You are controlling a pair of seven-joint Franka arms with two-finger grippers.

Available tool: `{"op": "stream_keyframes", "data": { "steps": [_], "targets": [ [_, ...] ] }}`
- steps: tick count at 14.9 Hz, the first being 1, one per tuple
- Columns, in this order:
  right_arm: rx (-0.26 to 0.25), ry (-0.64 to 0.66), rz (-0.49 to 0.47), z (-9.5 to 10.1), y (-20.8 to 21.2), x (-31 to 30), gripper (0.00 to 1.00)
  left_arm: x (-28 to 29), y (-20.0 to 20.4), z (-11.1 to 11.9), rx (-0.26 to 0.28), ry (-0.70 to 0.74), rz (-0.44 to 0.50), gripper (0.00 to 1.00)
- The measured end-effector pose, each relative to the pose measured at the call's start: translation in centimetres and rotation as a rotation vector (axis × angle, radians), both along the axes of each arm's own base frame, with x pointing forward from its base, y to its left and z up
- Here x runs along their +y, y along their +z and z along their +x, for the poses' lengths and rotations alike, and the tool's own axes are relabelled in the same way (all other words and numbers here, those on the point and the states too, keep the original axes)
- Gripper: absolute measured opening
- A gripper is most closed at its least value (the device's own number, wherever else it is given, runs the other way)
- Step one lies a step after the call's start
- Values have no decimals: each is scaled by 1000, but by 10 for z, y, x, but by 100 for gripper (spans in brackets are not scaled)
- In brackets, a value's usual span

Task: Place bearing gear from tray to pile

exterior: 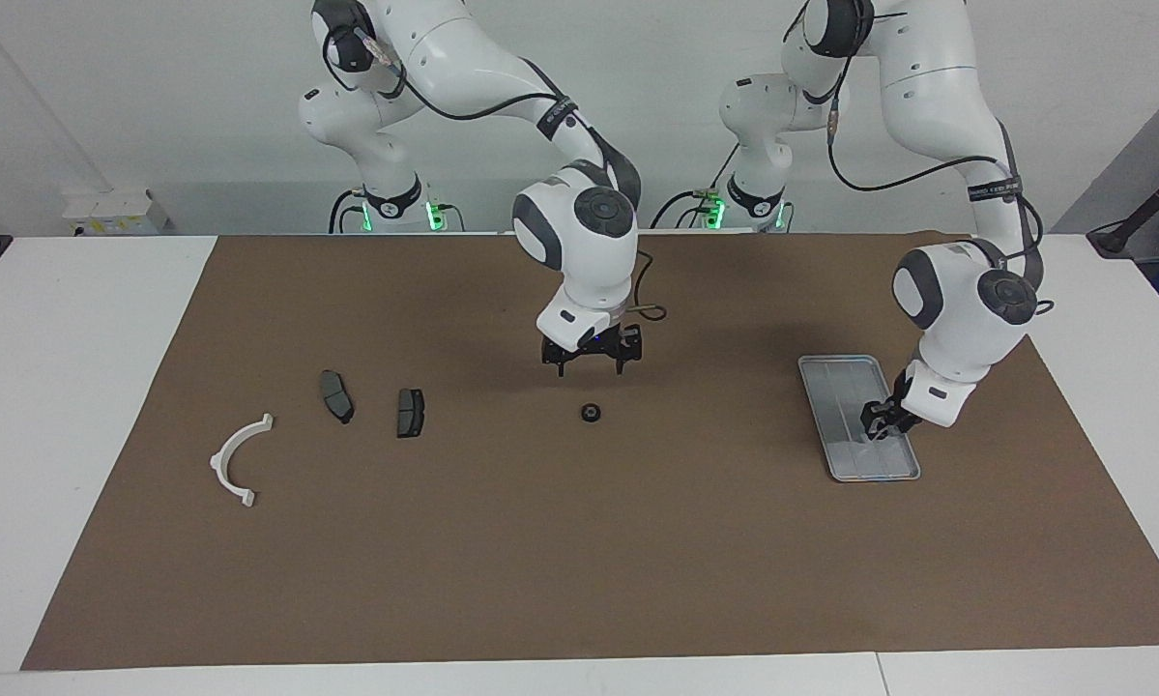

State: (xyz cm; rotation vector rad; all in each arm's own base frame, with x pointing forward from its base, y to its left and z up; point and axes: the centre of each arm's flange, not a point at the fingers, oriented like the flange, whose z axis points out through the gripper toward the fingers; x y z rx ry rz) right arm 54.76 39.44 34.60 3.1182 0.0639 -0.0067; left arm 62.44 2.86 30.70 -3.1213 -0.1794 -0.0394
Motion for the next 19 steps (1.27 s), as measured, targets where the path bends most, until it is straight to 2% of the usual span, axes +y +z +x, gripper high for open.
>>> {"op": "stream_keyframes", "data": {
  "steps": [2,3,6,13,19],
  "targets": [
    [-12,-4,9,2,-14,-8,100,0,-2,-1,-6,-1,0,56],
    [-13,-4,10,4,-20,-13,100,0,-2,-1,-9,-3,0,51],
    [-28,-6,21,15,-21,-27,100,0,-2,0,-15,-4,1,50],
    [-41,-15,57,20,-8,-18,100,0,-6,0,-23,-4,1,50],
    [-46,-10,66,27,-30,-8,100,0,-9,-2,-17,-5,1,50]
  ]
}}
